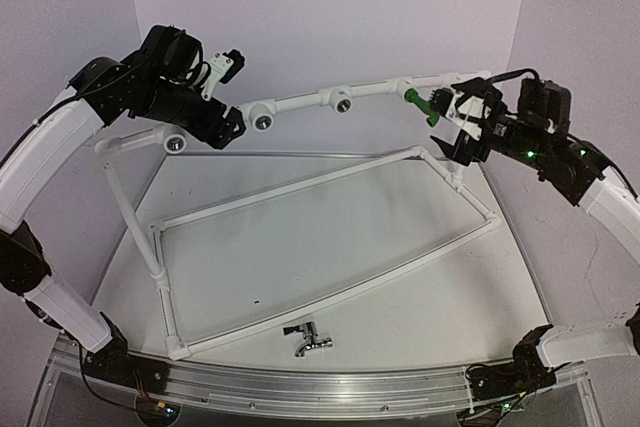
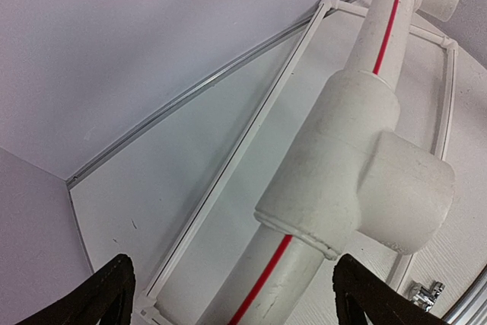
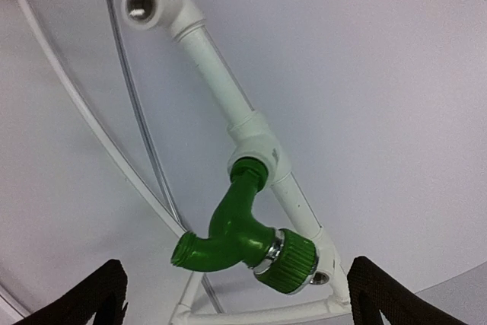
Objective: Install the water faucets
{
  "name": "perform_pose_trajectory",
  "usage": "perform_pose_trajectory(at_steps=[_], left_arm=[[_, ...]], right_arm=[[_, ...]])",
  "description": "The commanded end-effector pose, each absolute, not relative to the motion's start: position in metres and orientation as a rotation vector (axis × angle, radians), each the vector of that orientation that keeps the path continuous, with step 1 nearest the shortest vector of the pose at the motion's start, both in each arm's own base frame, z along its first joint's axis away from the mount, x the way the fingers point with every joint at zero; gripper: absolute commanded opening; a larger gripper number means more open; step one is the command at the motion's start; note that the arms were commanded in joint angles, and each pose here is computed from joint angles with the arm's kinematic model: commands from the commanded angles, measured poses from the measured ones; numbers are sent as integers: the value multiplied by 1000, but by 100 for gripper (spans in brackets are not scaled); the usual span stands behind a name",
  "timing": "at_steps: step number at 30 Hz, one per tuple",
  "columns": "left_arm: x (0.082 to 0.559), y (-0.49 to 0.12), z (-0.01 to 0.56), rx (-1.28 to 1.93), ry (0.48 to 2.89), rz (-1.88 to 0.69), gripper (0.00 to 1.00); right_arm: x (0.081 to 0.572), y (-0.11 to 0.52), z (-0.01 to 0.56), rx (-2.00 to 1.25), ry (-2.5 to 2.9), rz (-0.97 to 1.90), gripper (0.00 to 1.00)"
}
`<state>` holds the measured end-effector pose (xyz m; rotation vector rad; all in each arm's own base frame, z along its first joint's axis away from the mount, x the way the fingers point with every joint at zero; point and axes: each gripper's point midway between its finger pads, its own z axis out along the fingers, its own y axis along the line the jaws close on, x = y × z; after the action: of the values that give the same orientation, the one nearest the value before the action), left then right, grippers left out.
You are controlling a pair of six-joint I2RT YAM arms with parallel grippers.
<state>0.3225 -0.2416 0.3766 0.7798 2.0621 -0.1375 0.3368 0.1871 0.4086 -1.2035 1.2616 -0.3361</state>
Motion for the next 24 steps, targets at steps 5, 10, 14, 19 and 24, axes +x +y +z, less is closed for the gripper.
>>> perform_pose_trajectory(at_steps=[5,10,14,19,24], left_arm=[[307,-243,358,803,2143,-200,90],[308,-243,358,803,2141,-200,90],[308,-243,359,802,2141,-198,90],[308,-242,361,803,2135,-198,90],[308,-243,361,803,2134,-198,90]], right_arm=[[355,181,389,-1412,1001,-908,98],[366,191,392,-1367,921,-1009,98],[375,198,401,-1295,905,-1043,98],[385,203,409,-1206,935,-1040,78],[389,203,413,-1110,1063,-902,64]])
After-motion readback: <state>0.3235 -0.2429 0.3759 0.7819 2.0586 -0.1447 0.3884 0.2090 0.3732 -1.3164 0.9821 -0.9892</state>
